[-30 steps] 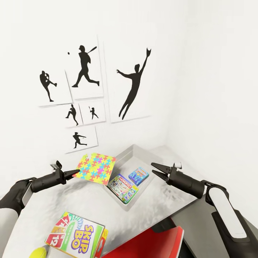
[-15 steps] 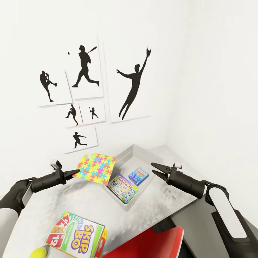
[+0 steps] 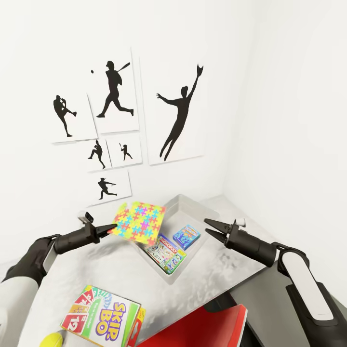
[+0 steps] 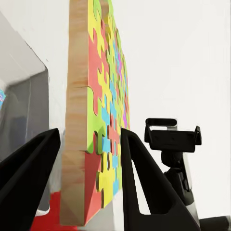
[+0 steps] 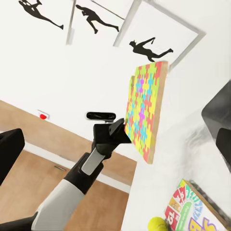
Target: Put all the toys in the child's room - the three board games (two on the bed and one on the table), the two jigsaw puzzles on the table, and the tennis ball on the table - inside the toy box on the table in the child's room.
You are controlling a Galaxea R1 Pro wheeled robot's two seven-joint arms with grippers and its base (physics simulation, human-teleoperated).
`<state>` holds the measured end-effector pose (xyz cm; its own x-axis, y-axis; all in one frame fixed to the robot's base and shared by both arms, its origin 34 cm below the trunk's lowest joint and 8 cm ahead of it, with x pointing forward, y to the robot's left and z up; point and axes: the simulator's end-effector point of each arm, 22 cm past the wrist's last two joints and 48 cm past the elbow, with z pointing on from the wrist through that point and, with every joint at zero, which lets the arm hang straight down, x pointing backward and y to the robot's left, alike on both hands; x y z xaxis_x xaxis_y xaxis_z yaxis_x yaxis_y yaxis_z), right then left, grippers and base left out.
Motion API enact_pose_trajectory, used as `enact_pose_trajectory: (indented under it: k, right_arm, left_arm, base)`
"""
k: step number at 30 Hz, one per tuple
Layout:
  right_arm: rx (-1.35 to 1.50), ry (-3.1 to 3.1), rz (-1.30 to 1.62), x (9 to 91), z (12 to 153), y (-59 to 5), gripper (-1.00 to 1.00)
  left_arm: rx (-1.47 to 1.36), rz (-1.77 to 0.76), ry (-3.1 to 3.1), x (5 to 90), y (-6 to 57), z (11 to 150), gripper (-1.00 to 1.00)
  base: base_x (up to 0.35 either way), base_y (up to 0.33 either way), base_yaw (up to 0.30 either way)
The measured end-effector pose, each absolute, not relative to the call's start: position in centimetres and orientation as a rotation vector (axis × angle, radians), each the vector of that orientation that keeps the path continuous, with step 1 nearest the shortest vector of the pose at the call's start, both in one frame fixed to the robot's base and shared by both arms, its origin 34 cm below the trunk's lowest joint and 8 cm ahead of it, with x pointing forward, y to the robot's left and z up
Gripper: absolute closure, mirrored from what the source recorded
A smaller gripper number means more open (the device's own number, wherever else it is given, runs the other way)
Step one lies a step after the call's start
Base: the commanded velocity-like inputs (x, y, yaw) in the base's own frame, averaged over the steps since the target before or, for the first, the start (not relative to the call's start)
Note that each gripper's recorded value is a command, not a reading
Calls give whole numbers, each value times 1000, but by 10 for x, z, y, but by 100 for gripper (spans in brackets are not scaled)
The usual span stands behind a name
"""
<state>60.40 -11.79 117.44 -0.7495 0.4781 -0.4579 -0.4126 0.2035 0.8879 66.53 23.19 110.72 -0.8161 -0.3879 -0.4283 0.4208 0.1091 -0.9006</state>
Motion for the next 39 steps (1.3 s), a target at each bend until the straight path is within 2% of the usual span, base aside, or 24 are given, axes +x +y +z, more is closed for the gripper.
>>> enact_pose_trajectory:
  k: [5,16,24,33,39]
  right_arm:
    - [66,1790,1617,606,1175,-126,-100]
    - [83,1803,1604,607,1174,-144,-100]
    - [75,1813,1605,605,1173,-142,-100]
    - [78,1806,1608,606,1173,-140,-100]
    - [83,1800,1610,607,1174,-140,-100]
  left_arm:
    - [86,-1816,1764,668,186,1117,100]
    - [28,-1699,1919,688,100,1075,100]
    - [14,-1534,1974,705,66,1053,100]
    - [-14,-1489,2006,710,61,1044,100]
    - [-117,-1458,1989,722,82,1040,100]
  base:
    - [0,0,0]
    - [0,0,0]
    - [0,0,0]
    - [0,0,0]
    - [0,0,0]
